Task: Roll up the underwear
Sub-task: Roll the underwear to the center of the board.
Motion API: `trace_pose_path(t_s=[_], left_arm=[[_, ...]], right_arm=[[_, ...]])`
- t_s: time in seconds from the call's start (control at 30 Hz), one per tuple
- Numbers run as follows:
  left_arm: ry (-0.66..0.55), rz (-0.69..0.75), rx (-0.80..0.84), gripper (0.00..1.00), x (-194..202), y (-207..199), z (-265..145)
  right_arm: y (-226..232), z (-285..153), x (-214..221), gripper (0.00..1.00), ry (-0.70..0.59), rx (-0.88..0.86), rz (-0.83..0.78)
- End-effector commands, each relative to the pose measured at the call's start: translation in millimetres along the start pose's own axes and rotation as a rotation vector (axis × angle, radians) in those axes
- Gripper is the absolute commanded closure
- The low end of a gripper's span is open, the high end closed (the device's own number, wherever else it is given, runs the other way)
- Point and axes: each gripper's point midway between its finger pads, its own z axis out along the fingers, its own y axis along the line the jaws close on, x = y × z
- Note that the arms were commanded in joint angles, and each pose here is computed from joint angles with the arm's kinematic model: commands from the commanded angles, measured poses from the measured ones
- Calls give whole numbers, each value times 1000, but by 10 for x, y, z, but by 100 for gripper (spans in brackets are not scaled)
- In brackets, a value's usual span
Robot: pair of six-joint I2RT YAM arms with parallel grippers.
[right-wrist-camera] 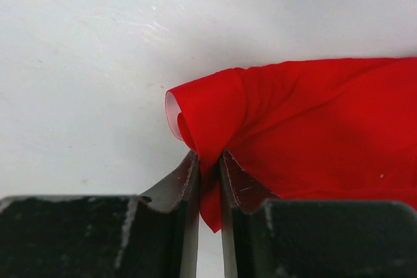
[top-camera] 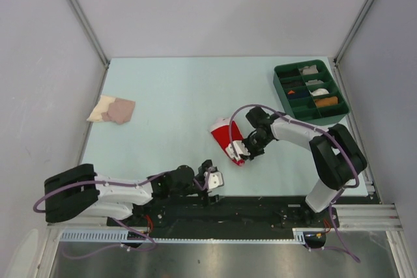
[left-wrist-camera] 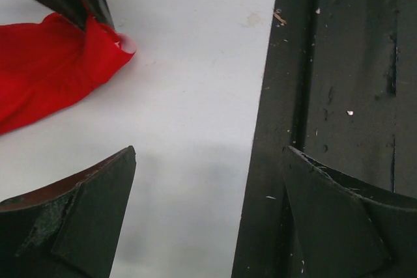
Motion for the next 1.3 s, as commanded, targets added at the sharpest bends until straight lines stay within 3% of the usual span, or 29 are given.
trace_pose_path(t_s=[0.0,0.4,0.9,1.0,1.23,1.27], left_arm=[[-134,103,-31,4,-447,22,177],[-156,108,-30,12,-543,-80,510],[-19,92,-59,35,-341,-16,936],[20,86,-62,46,-245,-13,982],[101,14,-57,98,-92,59,1011],[103,-3,-15,100,-89,1,1013]], right_arm=[[662,-21,-175,86,-50,-285,275],[854,-48,-474,92,-118,-478,591],[762,-68,-460,92,-206,-496,679],[758,-76,-462,92,-215,-496,679],[720,-91,-488,85,-243,-478,673],[697,-101,-492,81,-252,-467,669]])
